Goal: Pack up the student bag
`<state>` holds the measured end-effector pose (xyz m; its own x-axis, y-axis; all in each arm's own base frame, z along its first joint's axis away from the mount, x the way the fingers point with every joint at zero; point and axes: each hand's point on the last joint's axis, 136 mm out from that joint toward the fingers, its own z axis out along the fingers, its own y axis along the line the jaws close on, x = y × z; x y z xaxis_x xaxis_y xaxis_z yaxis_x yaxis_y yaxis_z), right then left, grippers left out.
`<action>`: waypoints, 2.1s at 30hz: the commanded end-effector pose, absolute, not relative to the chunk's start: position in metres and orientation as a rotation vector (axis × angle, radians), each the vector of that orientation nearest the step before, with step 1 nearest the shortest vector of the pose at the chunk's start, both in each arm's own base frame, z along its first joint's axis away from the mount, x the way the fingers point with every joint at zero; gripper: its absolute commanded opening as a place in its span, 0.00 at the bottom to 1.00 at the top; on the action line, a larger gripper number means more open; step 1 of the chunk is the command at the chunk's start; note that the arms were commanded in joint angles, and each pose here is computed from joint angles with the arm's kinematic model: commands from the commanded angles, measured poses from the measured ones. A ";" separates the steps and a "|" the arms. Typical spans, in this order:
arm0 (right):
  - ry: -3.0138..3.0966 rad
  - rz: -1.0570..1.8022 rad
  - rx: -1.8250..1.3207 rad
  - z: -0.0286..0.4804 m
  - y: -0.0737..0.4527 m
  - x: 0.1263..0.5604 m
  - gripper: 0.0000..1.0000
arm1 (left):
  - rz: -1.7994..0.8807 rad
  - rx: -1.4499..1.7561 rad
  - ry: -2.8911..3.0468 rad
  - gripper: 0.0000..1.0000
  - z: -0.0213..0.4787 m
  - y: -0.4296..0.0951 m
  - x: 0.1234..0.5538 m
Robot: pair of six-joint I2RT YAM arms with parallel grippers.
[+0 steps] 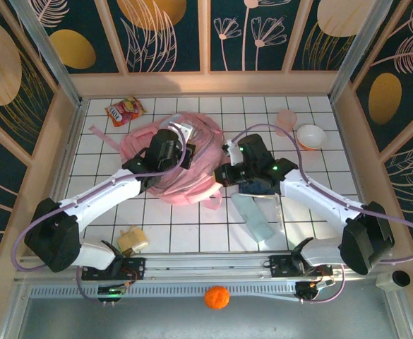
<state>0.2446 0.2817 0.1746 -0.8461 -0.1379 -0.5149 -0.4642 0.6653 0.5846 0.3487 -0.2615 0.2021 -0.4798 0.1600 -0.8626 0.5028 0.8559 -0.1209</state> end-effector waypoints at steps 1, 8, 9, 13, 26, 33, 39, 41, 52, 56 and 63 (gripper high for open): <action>2.365 1.043 -0.371 0.186 0.275 0.259 0.00 | -0.580 0.512 2.070 0.10 0.195 -0.269 0.328; 2.325 1.017 -0.269 0.170 0.258 0.276 0.00 | -0.466 0.739 2.057 0.70 0.175 -0.246 0.307; 2.322 1.014 -0.268 0.169 0.256 0.277 0.00 | -0.462 0.747 2.076 0.73 0.170 -0.239 0.307; 2.333 0.994 -0.294 0.166 0.251 0.279 0.00 | -0.472 0.839 2.093 0.81 0.159 -0.220 0.300; 2.335 1.000 -0.328 0.170 0.254 0.280 0.00 | -0.395 1.111 2.006 0.99 0.133 -0.227 0.296; 2.340 0.999 -0.340 0.169 0.255 0.281 0.00 | -0.318 1.025 2.026 0.93 0.121 -0.226 0.321; 2.345 0.999 -0.346 0.168 0.257 0.282 0.00 | -0.305 0.999 2.038 0.62 0.116 -0.224 0.323; 2.350 0.989 -0.344 0.167 0.257 0.285 0.00 | -0.337 0.972 2.032 0.38 0.125 -0.226 0.322; 2.263 1.051 -0.382 0.171 0.284 0.316 0.00 | -0.459 0.696 2.062 0.00 0.189 -0.221 0.312; 2.274 0.974 -0.339 0.164 0.278 0.342 0.00 | -0.501 0.558 2.104 0.00 0.199 -0.212 0.305; 2.249 1.010 -0.376 0.181 0.288 0.347 0.00 | -0.398 0.317 2.227 0.00 0.195 -0.203 0.320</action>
<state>0.3286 0.2808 0.1467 -0.8227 -0.0257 -0.5680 -0.4253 0.6908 0.5848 0.3053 -0.2021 0.1720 -0.6094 0.2104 -0.7645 0.4612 0.8784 -0.1258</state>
